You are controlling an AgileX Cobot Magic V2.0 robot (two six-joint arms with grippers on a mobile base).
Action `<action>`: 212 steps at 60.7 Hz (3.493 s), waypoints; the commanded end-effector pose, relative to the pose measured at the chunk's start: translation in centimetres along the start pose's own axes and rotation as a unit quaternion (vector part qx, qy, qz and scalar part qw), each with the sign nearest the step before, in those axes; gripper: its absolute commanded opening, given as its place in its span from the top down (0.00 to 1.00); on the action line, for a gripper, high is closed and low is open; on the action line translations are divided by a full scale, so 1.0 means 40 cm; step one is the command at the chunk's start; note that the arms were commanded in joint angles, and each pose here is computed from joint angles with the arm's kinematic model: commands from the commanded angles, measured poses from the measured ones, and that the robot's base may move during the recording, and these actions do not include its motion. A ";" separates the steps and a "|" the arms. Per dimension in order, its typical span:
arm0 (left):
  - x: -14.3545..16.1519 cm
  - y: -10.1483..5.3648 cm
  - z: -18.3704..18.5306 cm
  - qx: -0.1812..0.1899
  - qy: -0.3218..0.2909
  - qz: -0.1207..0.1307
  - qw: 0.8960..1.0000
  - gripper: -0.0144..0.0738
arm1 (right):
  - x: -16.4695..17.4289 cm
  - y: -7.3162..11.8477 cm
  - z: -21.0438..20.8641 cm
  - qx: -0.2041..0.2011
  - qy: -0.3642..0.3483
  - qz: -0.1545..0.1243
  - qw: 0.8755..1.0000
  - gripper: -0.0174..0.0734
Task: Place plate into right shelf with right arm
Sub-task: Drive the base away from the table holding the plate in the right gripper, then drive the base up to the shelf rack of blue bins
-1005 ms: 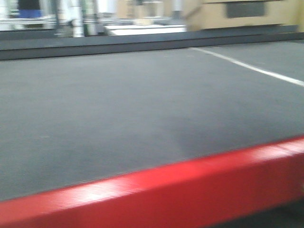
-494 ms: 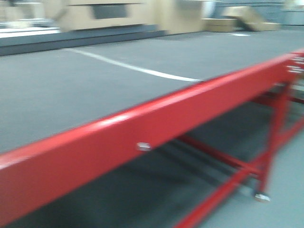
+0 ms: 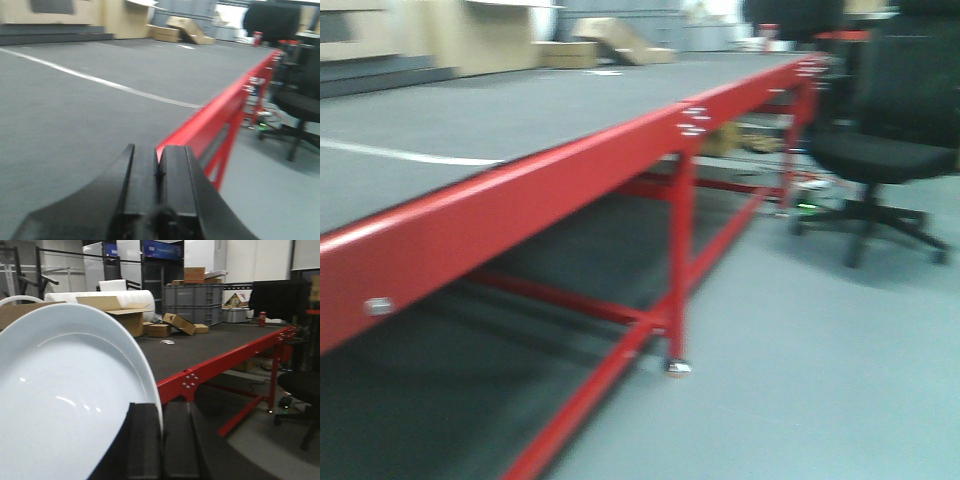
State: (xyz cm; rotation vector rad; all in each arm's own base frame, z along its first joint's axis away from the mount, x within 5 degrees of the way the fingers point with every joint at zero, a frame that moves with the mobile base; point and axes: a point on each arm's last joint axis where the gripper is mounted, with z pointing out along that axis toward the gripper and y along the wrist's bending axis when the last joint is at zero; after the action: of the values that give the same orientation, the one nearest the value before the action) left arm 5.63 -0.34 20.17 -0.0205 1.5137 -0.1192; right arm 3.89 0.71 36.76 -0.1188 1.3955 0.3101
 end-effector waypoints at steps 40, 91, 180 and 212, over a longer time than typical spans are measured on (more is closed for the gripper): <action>-0.015 -0.001 -0.003 0.004 -0.046 -0.003 0.999 0.89 | -0.045 0.009 -0.002 -0.014 -0.060 -0.011 0.998 0.75; -0.015 -0.001 -0.002 0.004 -0.044 -0.003 0.999 0.89 | -0.045 0.009 0.000 -0.014 -0.059 -0.011 0.998 0.75; -0.015 -0.001 -0.002 0.004 -0.044 -0.003 0.999 0.89 | -0.044 0.009 0.001 -0.013 -0.057 -0.011 0.998 0.75; -0.015 -0.006 -0.002 0.021 -0.044 -0.005 0.999 0.89 | -0.044 0.009 0.002 -0.013 -0.056 -0.011 0.998 0.75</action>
State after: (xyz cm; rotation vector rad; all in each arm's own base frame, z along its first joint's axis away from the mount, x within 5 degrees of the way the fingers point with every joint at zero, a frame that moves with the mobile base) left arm 5.62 -0.47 20.17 -0.0030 1.5143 -0.1377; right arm 3.87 0.73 36.86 -0.1196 1.3841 0.3125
